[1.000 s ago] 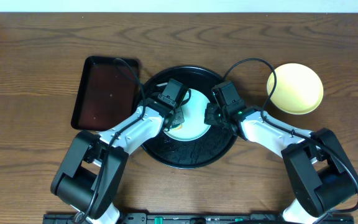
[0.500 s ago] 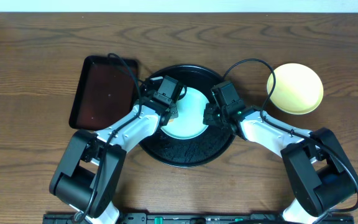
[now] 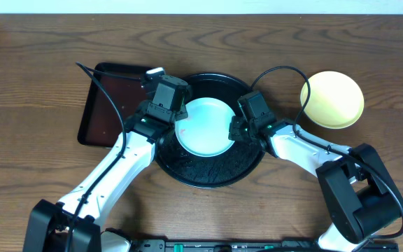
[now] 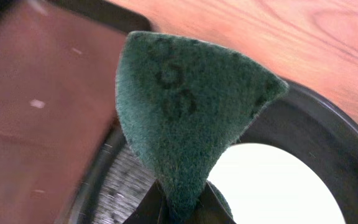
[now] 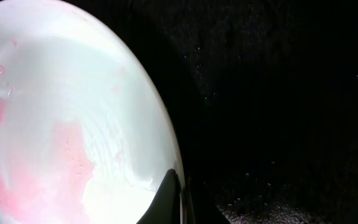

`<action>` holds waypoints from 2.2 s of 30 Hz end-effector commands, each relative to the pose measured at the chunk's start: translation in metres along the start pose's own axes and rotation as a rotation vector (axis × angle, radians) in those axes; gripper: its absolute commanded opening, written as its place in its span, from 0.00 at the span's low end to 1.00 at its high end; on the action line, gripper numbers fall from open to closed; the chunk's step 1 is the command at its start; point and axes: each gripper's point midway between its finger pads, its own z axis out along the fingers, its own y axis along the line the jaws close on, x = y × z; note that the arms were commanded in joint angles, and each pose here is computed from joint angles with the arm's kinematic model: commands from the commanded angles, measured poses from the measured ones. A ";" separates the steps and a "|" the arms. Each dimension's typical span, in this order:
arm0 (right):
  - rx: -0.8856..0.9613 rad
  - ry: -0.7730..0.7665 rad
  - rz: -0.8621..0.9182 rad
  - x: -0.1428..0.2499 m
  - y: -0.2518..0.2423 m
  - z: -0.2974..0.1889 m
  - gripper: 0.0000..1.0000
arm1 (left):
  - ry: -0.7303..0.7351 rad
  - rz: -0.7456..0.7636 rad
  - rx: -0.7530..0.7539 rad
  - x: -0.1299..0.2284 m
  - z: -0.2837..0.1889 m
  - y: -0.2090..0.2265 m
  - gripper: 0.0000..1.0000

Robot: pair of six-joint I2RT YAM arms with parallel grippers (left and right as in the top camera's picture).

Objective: Clean dirty plates on tray and stack at the side
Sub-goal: 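Scrub the fish-print plate with the sponge while the right gripper holds it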

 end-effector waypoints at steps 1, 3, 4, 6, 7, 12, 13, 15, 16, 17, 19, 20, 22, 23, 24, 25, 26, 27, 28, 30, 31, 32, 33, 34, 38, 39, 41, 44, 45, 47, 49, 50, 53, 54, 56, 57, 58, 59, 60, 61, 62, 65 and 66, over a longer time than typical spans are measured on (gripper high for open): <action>0.151 0.061 0.005 0.027 -0.042 0.018 0.01 | 0.139 0.000 0.130 0.029 0.007 -0.023 0.07; 0.150 0.061 0.005 0.027 -0.042 0.019 0.01 | 0.188 -0.030 0.149 0.040 0.013 -0.028 0.07; 0.151 0.061 0.005 0.027 -0.042 0.018 0.01 | 0.212 -0.050 0.151 0.046 0.018 -0.029 0.07; 0.150 0.061 0.005 0.028 -0.042 0.019 0.01 | 0.257 -0.073 0.150 0.058 0.028 -0.031 0.08; 0.150 0.061 0.004 0.028 -0.042 0.019 0.01 | 0.275 -0.069 0.150 0.063 0.033 -0.031 0.08; 0.152 0.064 0.005 0.028 -0.042 0.018 0.01 | 0.341 -0.049 0.105 0.091 0.063 -0.025 0.08; 0.152 0.064 0.005 0.028 -0.042 0.018 0.01 | 0.348 -0.037 0.101 0.095 0.068 -0.024 0.07; 0.152 0.063 0.005 0.028 -0.042 0.018 0.01 | 0.360 -0.009 0.095 0.102 0.077 -0.022 0.07; 0.152 0.063 0.005 0.028 -0.042 0.018 0.01 | 0.366 0.010 0.094 0.105 0.080 -0.021 0.07; 0.152 0.063 0.005 0.028 -0.042 0.018 0.01 | 0.372 0.025 0.090 0.108 0.083 -0.020 0.07; 0.152 0.063 0.005 0.028 -0.042 0.018 0.01 | 0.379 0.046 0.081 0.112 0.087 -0.017 0.08; 0.152 0.063 0.004 0.028 -0.042 0.018 0.01 | 0.375 0.066 0.073 0.112 0.088 -0.014 0.08; 0.152 0.063 0.004 0.028 -0.042 0.018 0.01 | 0.355 0.108 0.046 0.108 0.089 -0.008 0.07; 0.152 0.063 0.004 0.028 -0.042 0.018 0.01 | 0.341 0.135 0.034 0.106 0.090 -0.006 0.08; 0.152 0.063 0.004 0.028 -0.042 0.018 0.01 | 0.327 0.153 0.021 0.103 0.090 -0.003 0.07; 0.153 0.064 0.004 0.028 -0.042 0.018 0.01 | 0.309 0.173 -0.003 0.099 0.090 0.001 0.07; 0.153 0.064 0.004 0.028 -0.042 0.018 0.01 | 0.284 0.188 -0.039 0.093 0.089 0.007 0.08; 0.153 0.064 0.004 0.028 -0.042 0.018 0.01 | 0.264 0.199 -0.068 0.089 0.088 0.012 0.07; 0.153 0.064 0.004 0.028 -0.042 0.018 0.01 | 0.241 0.208 -0.103 0.083 0.086 0.018 0.07; 0.153 0.064 0.004 0.028 -0.042 0.018 0.01 | 0.201 0.216 -0.159 0.073 0.081 0.027 0.08; 0.153 0.064 0.004 0.028 -0.042 0.018 0.01 | 0.180 0.217 -0.176 0.066 0.076 0.030 0.07; 0.153 0.063 0.004 0.028 -0.042 0.018 0.01 | 0.169 0.222 -0.173 0.062 0.073 0.029 0.07; 0.153 0.063 0.004 0.028 -0.042 0.018 0.01 | 0.161 0.229 -0.165 0.059 0.071 0.028 0.07; 0.153 0.063 0.004 0.028 -0.042 0.018 0.01 | 0.151 0.232 -0.158 0.056 0.068 0.026 0.07; 0.153 0.063 0.004 0.028 -0.042 0.018 0.01 | 0.104 0.212 -0.127 0.040 0.055 0.019 0.07; 0.153 0.063 0.004 0.028 -0.042 0.018 0.01 | 0.101 0.210 -0.118 0.039 0.053 0.017 0.08; 0.153 0.063 0.004 0.028 -0.042 0.018 0.01 | 0.112 0.200 -0.057 0.038 0.047 0.007 0.07; 0.151 0.061 0.004 0.028 -0.042 0.018 0.01 | 0.209 0.186 0.121 0.057 0.040 -0.023 0.07; 0.150 0.061 0.004 0.027 -0.041 0.019 0.01 | 0.241 0.180 0.169 0.063 0.038 -0.031 0.07; 0.150 0.060 0.004 0.027 -0.041 0.019 0.01 | 0.297 0.169 0.240 0.075 0.034 -0.043 0.08; 0.150 0.060 0.004 0.027 -0.041 0.019 0.01 | 0.319 0.144 0.249 0.081 0.034 -0.047 0.08; 0.150 0.060 0.004 0.027 -0.041 0.019 0.01 | 0.328 0.139 0.247 0.085 0.035 -0.049 0.08; 0.151 0.060 0.004 0.027 -0.042 0.019 0.01 | 0.365 0.155 0.229 0.099 0.044 -0.048 0.08; 0.151 0.060 0.004 0.027 -0.042 0.019 0.01 | 0.378 0.157 0.218 0.104 0.048 -0.045 0.07; 0.151 0.061 0.004 0.028 -0.042 0.019 0.01 | 0.398 0.158 0.184 0.111 0.057 -0.037 0.08; 0.151 0.061 0.004 0.028 -0.042 0.019 0.01 | 0.402 0.159 0.170 0.113 0.060 -0.034 0.07; 0.151 0.061 0.004 0.028 -0.042 0.019 0.01 | 0.408 0.163 0.142 0.116 0.064 -0.028 0.07; 0.151 0.061 0.004 0.028 -0.042 0.019 0.01 | 0.407 0.169 0.102 0.118 0.068 -0.020 0.08; 0.151 0.061 0.004 0.028 -0.042 0.018 0.01 | 0.402 0.177 0.060 0.118 0.071 -0.012 0.07; 0.151 0.061 0.004 0.028 -0.042 0.018 0.01 | 0.387 0.188 0.007 0.116 0.072 -0.002 0.07; 0.151 0.061 0.004 0.028 -0.042 0.018 0.01 | 0.370 0.198 -0.035 0.113 0.072 0.006 0.07; 0.151 0.061 0.004 0.028 -0.042 0.018 0.01 | 0.301 0.222 -0.144 0.097 0.068 0.024 0.07; 0.151 0.061 0.004 0.028 -0.041 0.019 0.01 | 0.277 0.227 -0.171 0.091 0.065 0.028 0.07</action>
